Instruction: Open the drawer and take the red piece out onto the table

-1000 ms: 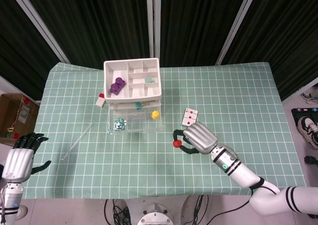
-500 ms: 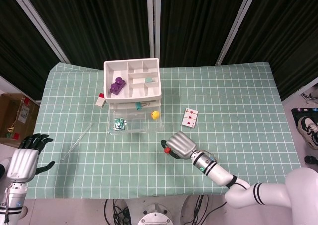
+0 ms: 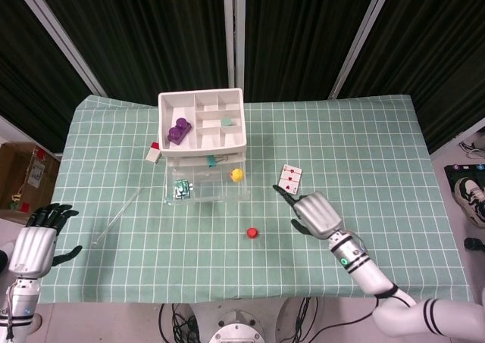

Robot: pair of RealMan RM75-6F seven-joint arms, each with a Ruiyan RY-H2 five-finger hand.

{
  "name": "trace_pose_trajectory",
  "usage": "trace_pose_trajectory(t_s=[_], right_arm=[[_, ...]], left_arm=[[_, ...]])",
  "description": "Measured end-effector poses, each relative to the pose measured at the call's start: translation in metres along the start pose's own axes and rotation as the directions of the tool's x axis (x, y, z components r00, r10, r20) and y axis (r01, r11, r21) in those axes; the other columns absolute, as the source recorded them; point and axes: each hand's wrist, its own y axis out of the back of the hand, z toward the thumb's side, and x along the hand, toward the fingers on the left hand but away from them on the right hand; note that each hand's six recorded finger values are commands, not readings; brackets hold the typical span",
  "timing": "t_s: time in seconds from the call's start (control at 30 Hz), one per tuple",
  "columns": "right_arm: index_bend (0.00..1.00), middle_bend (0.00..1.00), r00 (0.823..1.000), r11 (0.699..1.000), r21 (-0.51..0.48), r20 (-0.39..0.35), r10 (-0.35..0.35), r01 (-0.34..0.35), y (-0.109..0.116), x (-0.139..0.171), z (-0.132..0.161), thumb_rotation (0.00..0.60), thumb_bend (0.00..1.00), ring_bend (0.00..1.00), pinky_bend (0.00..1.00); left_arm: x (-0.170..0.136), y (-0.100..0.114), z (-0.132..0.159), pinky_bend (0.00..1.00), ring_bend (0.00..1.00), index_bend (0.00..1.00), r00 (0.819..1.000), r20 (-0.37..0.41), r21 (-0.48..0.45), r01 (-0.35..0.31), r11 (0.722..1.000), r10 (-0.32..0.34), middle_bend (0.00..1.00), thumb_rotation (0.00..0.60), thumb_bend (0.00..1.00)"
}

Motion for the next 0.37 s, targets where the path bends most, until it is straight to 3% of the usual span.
trace_pose_trajectory(t_s=[0.07,0.13,0.2,0.37], right_arm=[[0.00,0.14,0.995,0.998,-0.026,0.081,-0.053,0.055,0.013,0.027,-0.027,0.600,0.24,0.07,0.18],[0.00,0.04,0.986,0.994,-0.040,0.139,-0.095,0.102,0.021,0.048,-0.044,0.600,0.24,0.00,0.03],[0.00,0.00,0.972,0.988,-0.047,0.193,-0.136,0.148,0.029,0.070,-0.060,0.600,0.24,0.00,0.00],[0.00,0.00,0.917,0.964,-0.065,0.329,-0.224,0.259,0.043,0.138,-0.093,0.600,0.24,0.00,0.00]], left_arm=[[0.001,-0.001,0.000,0.20,0.16,0.29,1.000,-0.003,0.002,-0.004,1.000,0.004,0.22,0.600,0.00],[0.002,-0.002,0.002,0.20,0.16,0.29,1.000,-0.003,0.002,-0.004,1.000,0.004,0.22,0.600,0.00],[0.003,-0.002,0.003,0.20,0.16,0.29,1.000,0.002,0.004,-0.003,1.000,0.003,0.22,0.600,0.00],[0.004,0.000,0.008,0.20,0.16,0.29,1.000,0.010,0.002,-0.008,1.000,0.008,0.22,0.600,0.00]])
